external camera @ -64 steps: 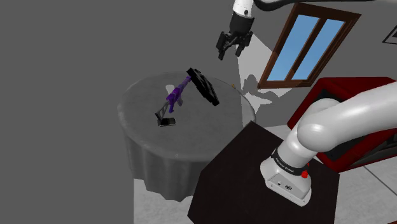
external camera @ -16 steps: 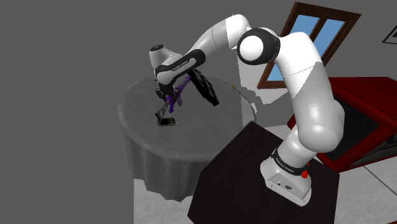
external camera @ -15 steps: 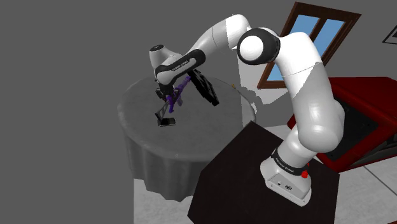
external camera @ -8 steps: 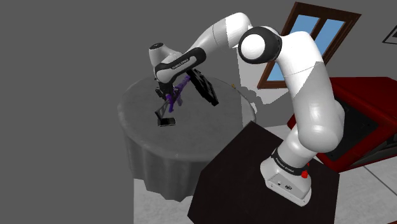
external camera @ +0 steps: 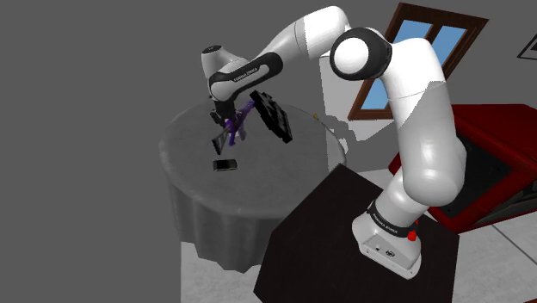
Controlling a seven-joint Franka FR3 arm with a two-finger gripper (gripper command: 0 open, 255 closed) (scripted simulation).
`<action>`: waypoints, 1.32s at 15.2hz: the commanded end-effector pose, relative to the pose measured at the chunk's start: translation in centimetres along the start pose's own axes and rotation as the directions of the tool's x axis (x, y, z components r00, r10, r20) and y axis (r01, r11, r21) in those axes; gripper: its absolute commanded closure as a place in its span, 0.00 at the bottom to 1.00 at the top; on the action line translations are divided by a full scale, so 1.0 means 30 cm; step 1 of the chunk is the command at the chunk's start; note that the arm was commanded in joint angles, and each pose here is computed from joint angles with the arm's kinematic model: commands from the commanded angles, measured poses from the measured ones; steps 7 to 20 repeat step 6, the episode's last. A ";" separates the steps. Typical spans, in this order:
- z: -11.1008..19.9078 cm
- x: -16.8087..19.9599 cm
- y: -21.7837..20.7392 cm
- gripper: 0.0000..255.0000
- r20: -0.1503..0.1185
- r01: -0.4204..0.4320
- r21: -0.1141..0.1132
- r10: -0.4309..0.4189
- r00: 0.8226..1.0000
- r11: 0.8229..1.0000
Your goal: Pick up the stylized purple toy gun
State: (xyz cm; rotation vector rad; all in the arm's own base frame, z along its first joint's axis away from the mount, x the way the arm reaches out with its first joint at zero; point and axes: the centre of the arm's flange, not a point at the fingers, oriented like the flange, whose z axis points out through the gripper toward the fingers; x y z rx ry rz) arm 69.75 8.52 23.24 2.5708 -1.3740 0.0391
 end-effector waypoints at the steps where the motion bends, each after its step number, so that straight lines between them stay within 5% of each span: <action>1: -0.038 0.008 0.010 1.00 -0.001 -0.002 0.000 0.002 1.000 1.000; 20: -0.092 0.015 0.020 1.00 -0.001 -0.002 0.000 0.002 1.000 1.000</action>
